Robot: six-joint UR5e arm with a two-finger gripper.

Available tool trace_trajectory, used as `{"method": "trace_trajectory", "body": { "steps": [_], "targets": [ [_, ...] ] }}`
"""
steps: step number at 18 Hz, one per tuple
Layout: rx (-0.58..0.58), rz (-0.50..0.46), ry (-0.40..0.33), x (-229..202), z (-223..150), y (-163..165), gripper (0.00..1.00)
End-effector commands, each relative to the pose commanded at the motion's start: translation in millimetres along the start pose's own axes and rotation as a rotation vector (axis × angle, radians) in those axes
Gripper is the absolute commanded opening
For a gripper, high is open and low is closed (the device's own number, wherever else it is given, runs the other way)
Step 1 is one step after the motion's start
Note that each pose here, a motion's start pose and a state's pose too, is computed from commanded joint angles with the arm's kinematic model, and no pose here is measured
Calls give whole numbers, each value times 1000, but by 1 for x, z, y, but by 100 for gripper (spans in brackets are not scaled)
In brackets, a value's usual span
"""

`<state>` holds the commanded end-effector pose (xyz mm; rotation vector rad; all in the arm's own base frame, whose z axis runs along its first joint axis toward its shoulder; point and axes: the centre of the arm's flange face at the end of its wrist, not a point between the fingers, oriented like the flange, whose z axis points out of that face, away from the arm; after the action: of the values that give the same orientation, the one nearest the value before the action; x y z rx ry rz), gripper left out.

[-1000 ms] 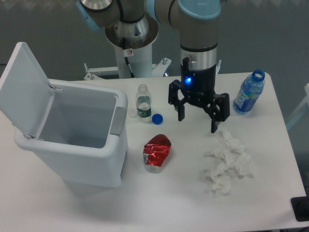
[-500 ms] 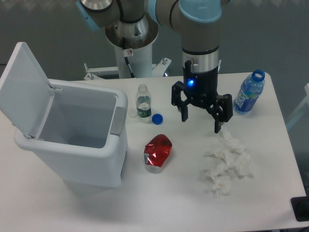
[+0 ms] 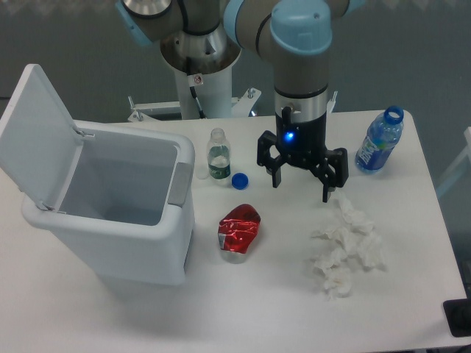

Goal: Pick up the cans
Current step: 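Move the open right gripper toward the crushed red can, then lower the gripper down over the crushed red can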

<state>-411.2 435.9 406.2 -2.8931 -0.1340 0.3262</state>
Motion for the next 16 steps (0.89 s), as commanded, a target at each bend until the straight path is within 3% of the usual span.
{"method": "trace_trajectory", "body": {
  "steps": [2, 5, 9, 16],
  "targets": [
    [-23, -94, 29, 6, 19, 0, 100],
    [-34, -140, 38, 7, 26, 1, 100],
    [-77, -268, 85, 21, 66, -11, 100],
    [-109, -336, 126, 32, 100, -26, 100]
  ]
}}
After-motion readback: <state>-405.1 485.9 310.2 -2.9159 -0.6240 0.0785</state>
